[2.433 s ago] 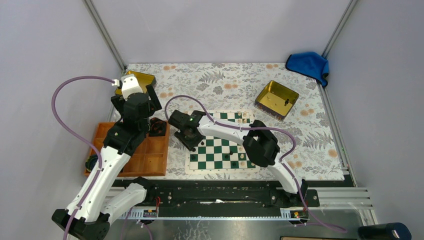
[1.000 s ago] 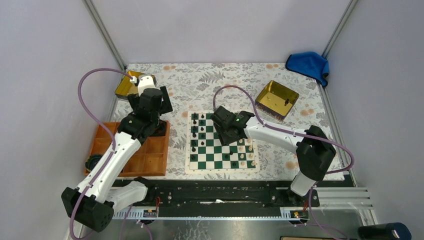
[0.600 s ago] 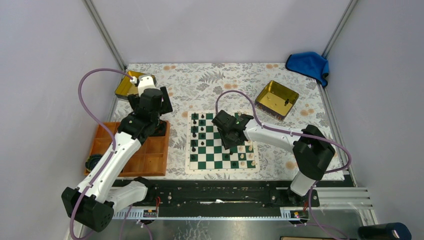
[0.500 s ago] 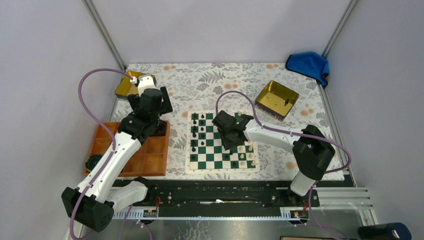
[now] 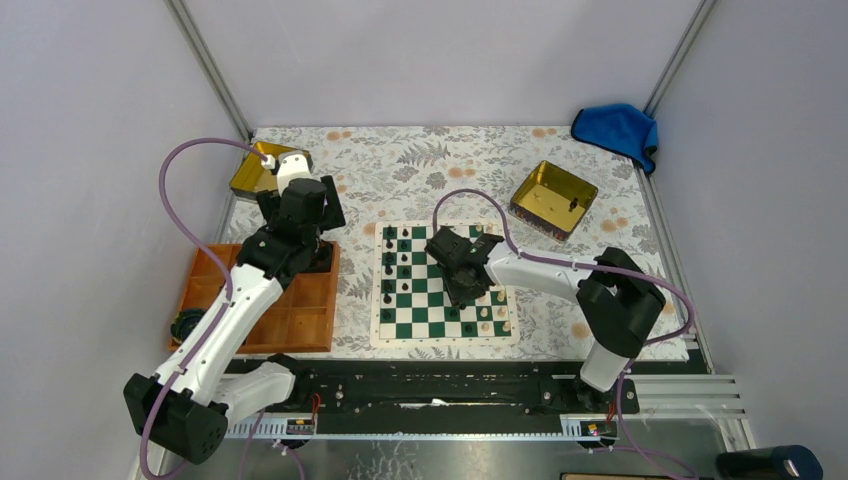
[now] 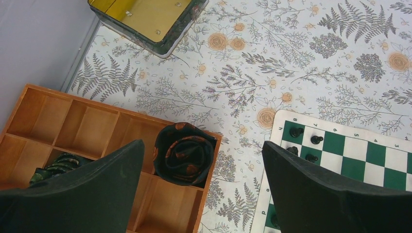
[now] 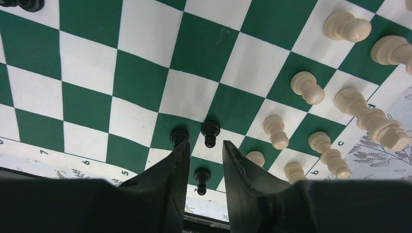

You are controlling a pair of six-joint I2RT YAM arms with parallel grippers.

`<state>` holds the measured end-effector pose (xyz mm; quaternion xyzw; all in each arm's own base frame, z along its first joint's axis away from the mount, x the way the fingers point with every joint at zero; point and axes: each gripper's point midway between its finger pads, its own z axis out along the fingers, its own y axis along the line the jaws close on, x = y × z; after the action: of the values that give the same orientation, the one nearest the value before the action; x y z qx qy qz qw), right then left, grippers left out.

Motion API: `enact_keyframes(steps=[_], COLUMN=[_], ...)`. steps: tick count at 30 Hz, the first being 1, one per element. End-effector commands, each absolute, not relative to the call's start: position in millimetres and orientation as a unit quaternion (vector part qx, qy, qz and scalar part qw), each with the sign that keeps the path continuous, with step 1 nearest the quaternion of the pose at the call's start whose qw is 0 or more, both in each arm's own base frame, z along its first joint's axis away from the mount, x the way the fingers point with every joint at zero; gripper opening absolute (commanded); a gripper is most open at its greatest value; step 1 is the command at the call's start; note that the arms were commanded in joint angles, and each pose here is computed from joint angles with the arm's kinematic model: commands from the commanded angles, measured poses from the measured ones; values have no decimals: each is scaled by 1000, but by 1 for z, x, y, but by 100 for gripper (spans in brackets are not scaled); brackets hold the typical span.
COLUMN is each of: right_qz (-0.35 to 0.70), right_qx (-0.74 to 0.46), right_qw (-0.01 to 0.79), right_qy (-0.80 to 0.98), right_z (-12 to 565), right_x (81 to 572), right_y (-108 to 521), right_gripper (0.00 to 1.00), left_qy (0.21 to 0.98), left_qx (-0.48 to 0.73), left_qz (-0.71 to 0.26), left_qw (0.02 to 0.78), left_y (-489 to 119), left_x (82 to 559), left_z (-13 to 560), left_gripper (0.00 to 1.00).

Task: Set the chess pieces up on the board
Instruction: Move the chess piece to the chessboard.

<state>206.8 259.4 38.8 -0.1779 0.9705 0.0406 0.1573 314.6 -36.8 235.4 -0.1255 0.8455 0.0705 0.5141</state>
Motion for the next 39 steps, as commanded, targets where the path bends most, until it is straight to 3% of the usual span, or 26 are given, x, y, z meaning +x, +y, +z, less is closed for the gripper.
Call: enact_keyframes(steps=[1, 9, 26, 39], right_qz=[45, 44, 33, 33], right_qx=[-166, -167, -176, -212], right_qw=[155, 148, 164, 187], right_qy=[973, 974, 970, 959], right_z=[34, 28, 43, 78], right_x=[208, 207, 218, 242], right_y=[260, 259, 260, 285], right_gripper=[37, 31, 5, 0], left_qy=[844, 845, 841, 820], left_qx=[-130, -128, -131, -147], left_qz=[69, 69, 70, 64], left_qw=[516, 515, 520, 550], left_y=[-37, -38, -37, -28], left_x=[315, 315, 317, 311], left_z=[234, 232, 236, 263], left_gripper=[99, 99, 99, 99])
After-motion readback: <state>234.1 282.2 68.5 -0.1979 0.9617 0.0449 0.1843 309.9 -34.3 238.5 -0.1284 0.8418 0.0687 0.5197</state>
